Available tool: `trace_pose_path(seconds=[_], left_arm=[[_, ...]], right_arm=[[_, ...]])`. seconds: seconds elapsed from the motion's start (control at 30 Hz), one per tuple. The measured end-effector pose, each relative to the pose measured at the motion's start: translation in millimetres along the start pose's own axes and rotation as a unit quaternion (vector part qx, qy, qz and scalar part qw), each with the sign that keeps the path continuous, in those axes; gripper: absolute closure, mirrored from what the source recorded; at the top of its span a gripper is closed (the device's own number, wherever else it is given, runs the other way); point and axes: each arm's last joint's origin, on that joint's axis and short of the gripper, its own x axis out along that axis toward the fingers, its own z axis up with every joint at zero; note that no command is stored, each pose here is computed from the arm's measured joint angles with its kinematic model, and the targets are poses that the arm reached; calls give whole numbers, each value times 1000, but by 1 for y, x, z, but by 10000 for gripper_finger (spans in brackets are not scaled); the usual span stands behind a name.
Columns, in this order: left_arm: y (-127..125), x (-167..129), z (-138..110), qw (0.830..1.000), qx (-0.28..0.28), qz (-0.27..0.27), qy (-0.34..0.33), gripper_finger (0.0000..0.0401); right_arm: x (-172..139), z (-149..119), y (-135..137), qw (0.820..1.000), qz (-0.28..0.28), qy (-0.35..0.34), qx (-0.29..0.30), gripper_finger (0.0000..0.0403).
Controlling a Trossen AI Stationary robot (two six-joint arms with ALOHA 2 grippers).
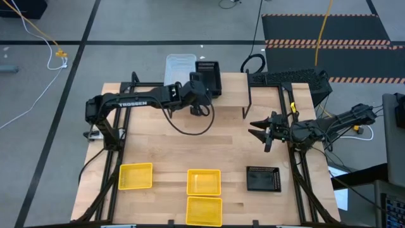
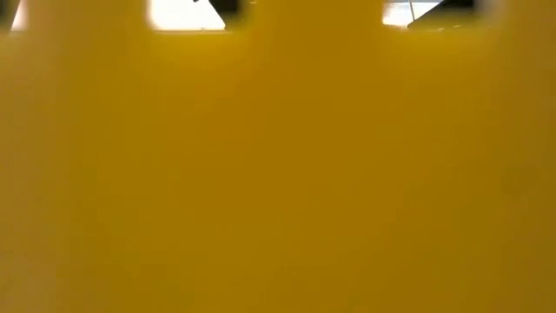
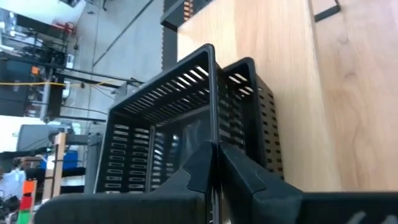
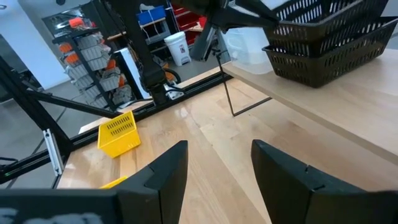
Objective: Stack baskets on shelf by color
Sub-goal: Stack the top black bin on top of the black bin on the shelf, then stack the black bin on top of the black bin on the shelf
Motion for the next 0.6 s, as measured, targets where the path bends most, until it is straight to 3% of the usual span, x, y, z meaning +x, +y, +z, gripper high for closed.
trace_pose_path(seconds=[0.2, 0.6], left_arm=[[0, 0, 1, 1000, -16, -7, -14, 360], [-1, 0, 3, 998, -47, -34, -39, 295]], right_arm=[[0, 0, -1, 1000, -9, -4, 0, 232], [0, 0, -1, 1000, -10, -1, -2, 232]])
